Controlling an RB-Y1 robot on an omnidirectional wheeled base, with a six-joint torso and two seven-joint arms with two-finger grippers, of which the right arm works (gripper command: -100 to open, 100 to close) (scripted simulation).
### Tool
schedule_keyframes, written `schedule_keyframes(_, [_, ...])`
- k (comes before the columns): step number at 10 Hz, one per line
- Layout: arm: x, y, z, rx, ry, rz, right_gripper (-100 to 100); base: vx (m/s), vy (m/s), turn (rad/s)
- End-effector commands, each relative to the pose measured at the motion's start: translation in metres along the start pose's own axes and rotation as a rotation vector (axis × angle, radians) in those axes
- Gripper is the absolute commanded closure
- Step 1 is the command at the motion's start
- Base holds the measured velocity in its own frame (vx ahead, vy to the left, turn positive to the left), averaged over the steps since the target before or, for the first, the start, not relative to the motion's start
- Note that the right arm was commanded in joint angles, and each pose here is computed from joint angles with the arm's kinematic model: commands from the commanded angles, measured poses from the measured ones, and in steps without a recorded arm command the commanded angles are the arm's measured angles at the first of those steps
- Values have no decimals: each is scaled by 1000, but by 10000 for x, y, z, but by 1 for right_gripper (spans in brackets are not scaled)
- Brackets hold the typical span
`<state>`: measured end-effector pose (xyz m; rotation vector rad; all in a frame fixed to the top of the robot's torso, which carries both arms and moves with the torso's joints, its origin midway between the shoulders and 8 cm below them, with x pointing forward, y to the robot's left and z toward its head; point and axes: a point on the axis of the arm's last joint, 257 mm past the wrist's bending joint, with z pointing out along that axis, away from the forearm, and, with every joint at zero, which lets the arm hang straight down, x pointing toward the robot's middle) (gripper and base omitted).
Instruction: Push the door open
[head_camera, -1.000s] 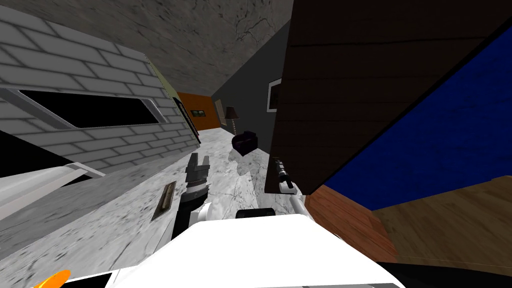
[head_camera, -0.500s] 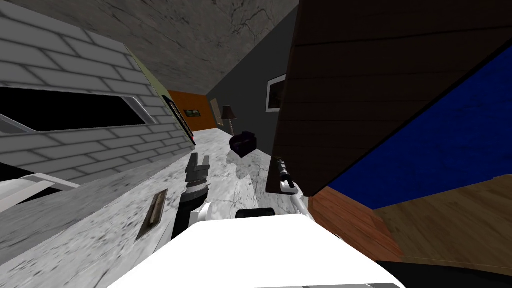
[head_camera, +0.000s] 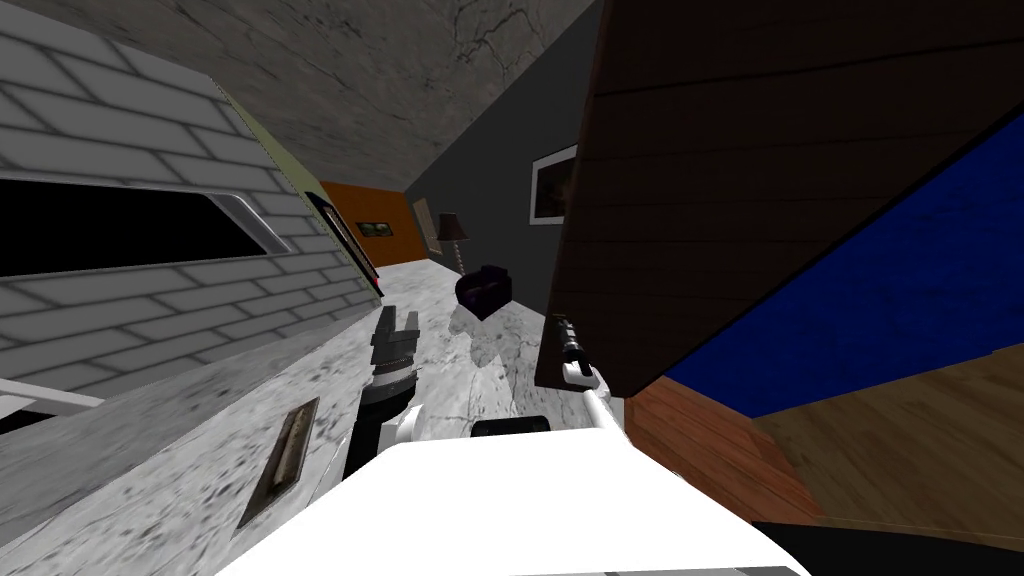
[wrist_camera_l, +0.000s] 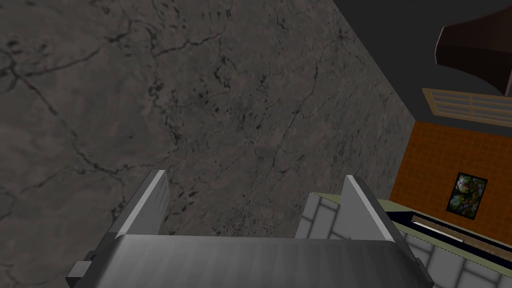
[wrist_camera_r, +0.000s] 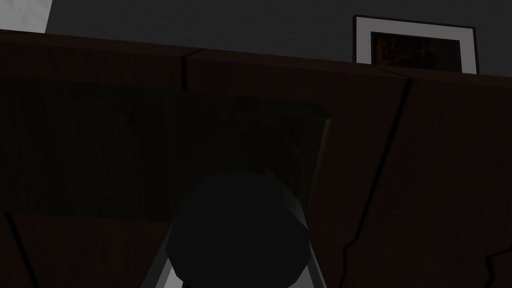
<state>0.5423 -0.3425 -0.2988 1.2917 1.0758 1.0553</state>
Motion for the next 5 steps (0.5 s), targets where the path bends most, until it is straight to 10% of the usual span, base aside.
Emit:
schedule_keyframes(1, [13, 27, 18, -6, -5, 11, 100, 158, 100, -67])
schedule_keyframes(5, [-242, 25, 15, -5, -44, -1, 100, 144, 53, -59])
